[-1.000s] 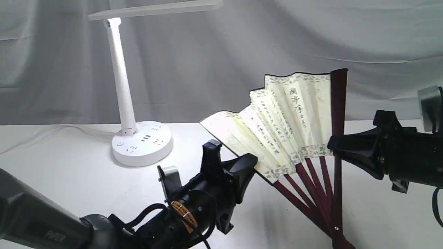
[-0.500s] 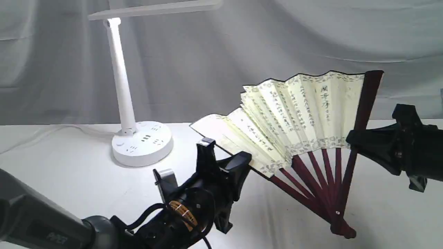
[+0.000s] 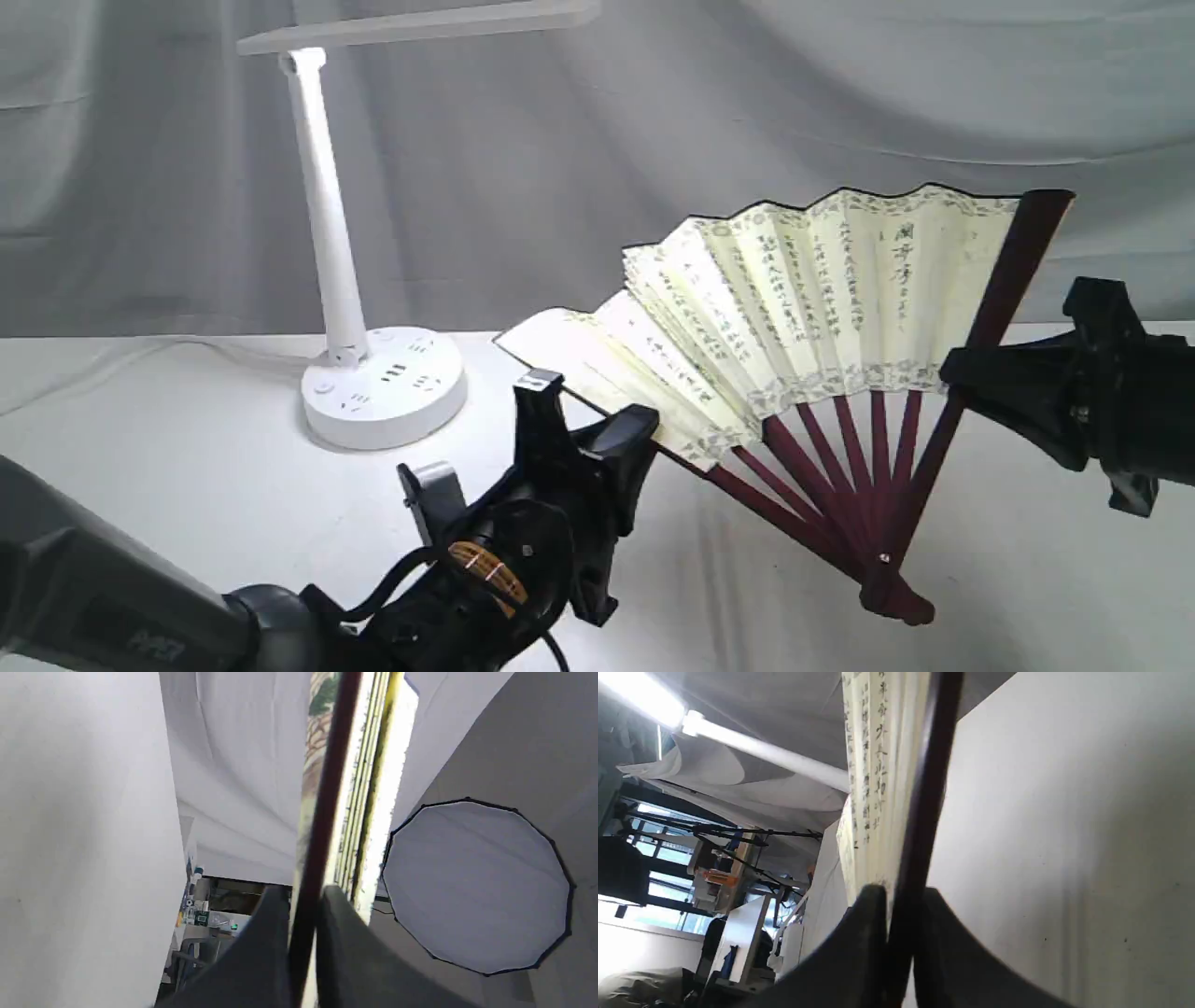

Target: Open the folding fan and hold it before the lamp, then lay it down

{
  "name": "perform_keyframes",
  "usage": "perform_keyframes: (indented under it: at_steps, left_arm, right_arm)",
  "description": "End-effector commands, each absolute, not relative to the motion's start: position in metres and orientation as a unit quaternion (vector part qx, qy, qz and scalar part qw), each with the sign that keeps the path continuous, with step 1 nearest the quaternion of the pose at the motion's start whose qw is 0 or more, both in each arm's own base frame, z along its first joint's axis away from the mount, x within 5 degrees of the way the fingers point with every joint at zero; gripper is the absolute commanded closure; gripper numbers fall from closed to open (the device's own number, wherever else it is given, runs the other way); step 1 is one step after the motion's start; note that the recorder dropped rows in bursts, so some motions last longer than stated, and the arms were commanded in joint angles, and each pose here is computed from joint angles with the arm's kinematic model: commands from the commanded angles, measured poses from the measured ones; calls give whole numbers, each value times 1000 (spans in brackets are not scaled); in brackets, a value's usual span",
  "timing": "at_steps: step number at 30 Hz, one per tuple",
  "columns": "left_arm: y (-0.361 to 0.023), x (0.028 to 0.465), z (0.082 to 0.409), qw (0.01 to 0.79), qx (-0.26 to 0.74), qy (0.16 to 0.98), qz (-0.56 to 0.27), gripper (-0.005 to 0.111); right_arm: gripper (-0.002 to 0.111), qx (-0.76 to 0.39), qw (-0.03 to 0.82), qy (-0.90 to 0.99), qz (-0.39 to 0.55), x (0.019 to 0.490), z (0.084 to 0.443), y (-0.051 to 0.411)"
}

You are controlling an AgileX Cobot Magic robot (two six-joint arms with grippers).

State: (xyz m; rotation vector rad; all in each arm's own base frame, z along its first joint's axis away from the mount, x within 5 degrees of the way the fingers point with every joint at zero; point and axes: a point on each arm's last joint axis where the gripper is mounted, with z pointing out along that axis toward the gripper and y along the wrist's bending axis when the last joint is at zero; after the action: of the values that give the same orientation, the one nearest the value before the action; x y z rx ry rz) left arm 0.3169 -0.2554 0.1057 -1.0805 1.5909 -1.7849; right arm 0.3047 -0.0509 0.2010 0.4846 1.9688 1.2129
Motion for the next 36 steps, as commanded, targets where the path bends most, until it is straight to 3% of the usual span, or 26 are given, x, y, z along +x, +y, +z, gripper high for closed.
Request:
perform_keyframes:
  at_steps: [1, 36]
  left_arm:
    - [-243, 325, 116, 273, -446, 522, -674, 107]
    - [-228, 331, 113, 307, -515, 467, -650, 107]
  right_arm:
    - [108, 184, 395, 783, 444, 302, 199, -63]
    - [108, 248, 391, 756, 462, 284, 201, -103]
